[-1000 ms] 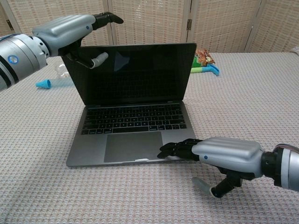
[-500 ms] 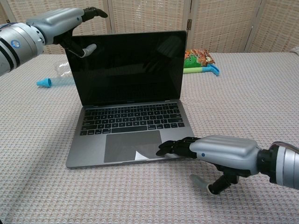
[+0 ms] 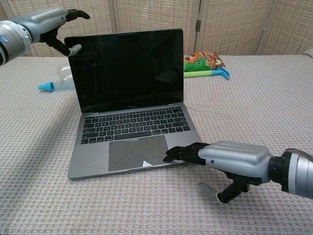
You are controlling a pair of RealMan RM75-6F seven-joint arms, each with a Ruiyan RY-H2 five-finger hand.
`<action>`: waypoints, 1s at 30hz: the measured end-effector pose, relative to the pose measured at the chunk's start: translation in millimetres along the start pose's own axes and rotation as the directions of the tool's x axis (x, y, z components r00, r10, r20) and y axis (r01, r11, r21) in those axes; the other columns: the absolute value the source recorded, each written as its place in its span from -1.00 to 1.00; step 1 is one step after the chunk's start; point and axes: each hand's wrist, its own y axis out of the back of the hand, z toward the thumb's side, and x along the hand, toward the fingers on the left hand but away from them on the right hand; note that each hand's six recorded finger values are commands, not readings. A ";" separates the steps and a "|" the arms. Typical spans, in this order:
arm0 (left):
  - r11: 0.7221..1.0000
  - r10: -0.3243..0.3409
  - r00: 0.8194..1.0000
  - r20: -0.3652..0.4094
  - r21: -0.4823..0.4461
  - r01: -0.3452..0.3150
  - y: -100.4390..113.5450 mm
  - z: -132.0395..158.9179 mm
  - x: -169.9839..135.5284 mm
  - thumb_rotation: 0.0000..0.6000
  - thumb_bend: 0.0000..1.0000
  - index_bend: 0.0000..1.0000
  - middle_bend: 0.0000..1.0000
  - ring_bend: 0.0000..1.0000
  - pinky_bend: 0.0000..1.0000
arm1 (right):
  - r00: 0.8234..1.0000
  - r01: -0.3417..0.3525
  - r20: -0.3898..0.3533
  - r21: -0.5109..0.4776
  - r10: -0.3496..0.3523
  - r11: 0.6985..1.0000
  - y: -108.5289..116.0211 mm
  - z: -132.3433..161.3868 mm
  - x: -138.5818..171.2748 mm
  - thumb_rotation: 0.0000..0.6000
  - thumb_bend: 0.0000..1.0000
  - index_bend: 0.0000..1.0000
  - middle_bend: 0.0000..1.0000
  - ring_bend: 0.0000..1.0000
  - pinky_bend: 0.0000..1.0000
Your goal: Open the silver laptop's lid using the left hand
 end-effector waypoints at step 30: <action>0.997 0.061 0.978 -0.198 -0.039 -0.070 24.8 -119.9 -171.1 1.00 0.01 -0.88 -0.91 -1.00 -1.00 | 0.822 0.397 0.368 0.176 -0.434 0.901 70.3 -72.9 179.8 1.00 0.38 -1.00 -1.00 -0.90 -1.00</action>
